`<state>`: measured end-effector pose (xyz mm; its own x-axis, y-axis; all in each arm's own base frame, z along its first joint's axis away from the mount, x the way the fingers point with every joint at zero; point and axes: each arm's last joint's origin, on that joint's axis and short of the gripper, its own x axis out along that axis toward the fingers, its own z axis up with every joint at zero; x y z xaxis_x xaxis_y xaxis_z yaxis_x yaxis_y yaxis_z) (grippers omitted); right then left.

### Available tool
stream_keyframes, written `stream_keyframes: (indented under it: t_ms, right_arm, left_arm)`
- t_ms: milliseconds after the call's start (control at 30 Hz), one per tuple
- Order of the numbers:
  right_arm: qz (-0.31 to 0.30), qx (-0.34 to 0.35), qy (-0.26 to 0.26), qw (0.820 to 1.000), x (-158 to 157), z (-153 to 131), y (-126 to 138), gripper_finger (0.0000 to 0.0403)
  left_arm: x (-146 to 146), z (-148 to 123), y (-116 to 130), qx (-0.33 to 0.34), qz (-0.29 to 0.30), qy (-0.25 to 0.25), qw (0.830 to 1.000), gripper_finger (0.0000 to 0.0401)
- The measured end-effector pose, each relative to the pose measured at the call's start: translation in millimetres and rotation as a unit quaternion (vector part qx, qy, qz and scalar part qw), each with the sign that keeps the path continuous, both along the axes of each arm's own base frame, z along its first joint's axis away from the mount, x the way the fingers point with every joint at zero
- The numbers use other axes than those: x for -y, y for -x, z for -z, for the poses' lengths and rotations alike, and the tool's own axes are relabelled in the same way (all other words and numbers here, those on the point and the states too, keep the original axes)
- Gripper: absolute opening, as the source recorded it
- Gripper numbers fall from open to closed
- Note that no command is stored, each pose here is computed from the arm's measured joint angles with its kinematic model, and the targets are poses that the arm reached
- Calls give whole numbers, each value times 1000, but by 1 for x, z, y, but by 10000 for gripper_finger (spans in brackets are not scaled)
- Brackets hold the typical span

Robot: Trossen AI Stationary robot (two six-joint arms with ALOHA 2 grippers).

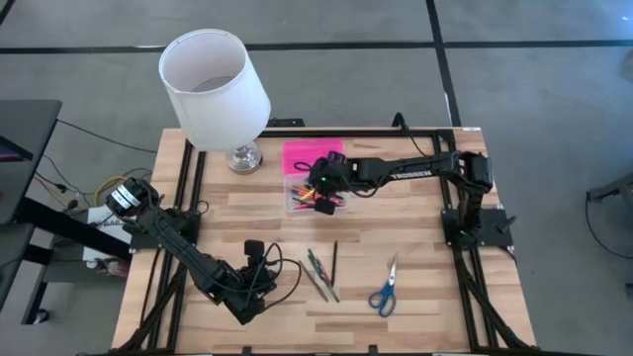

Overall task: Pick & place school supplies into a supply box
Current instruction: Put the blue pen into the pink supply box, then put the gray pen into the pink supply box

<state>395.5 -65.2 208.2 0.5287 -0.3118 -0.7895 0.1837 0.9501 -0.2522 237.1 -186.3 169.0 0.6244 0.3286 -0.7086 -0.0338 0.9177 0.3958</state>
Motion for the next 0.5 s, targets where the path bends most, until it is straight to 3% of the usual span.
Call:
stream_keyframes:
  t_ms: [500]
  right_arm:
    - [1, 1, 2, 1000, 0, 0, 0, 146]
  left_arm:
    - [0, 0, 0, -1, 3, -3, 1000, 128]
